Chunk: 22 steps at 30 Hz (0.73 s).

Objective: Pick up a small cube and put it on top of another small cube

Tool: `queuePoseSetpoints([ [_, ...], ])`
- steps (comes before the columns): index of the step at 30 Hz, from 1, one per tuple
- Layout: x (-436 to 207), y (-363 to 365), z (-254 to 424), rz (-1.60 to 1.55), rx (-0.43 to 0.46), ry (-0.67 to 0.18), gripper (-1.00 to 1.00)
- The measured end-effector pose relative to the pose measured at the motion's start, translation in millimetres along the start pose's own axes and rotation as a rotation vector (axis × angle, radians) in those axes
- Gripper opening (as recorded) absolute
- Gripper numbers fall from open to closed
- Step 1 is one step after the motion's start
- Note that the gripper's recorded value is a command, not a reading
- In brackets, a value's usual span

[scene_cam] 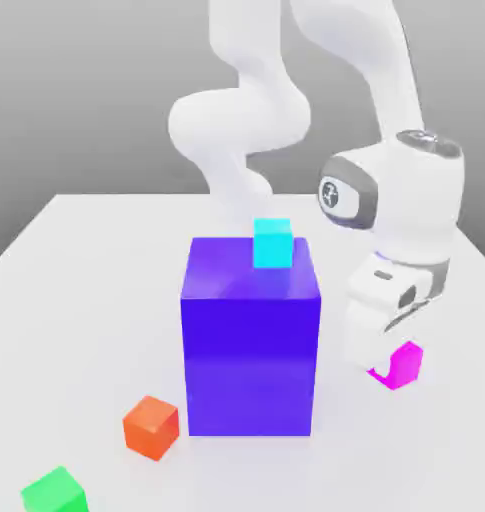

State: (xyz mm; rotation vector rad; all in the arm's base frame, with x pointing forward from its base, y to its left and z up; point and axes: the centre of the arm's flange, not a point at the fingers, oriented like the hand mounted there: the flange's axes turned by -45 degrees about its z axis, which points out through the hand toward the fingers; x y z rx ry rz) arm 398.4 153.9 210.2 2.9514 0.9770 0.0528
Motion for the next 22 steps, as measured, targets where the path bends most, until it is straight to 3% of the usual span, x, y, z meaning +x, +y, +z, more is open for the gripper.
queuePoseSetpoints([
  [6, -17.4, 158.4, -0.5, 0.286, 0.013, -0.037, -1.00],
  [13, -100.7, 312.5, -11.8, 0.531, 0.030, -0.040, -1.00],
  [16, -126.9, 347.8, 19.2, 0.570, 0.034, -0.033, -1.00],
  [17, -129.8, 349.5, 33.3, 0.573, 0.035, -0.033, 1.00],
  [22, -129.8, 349.5, 33.3, 0.573, 0.035, -0.033, 1.00],
])
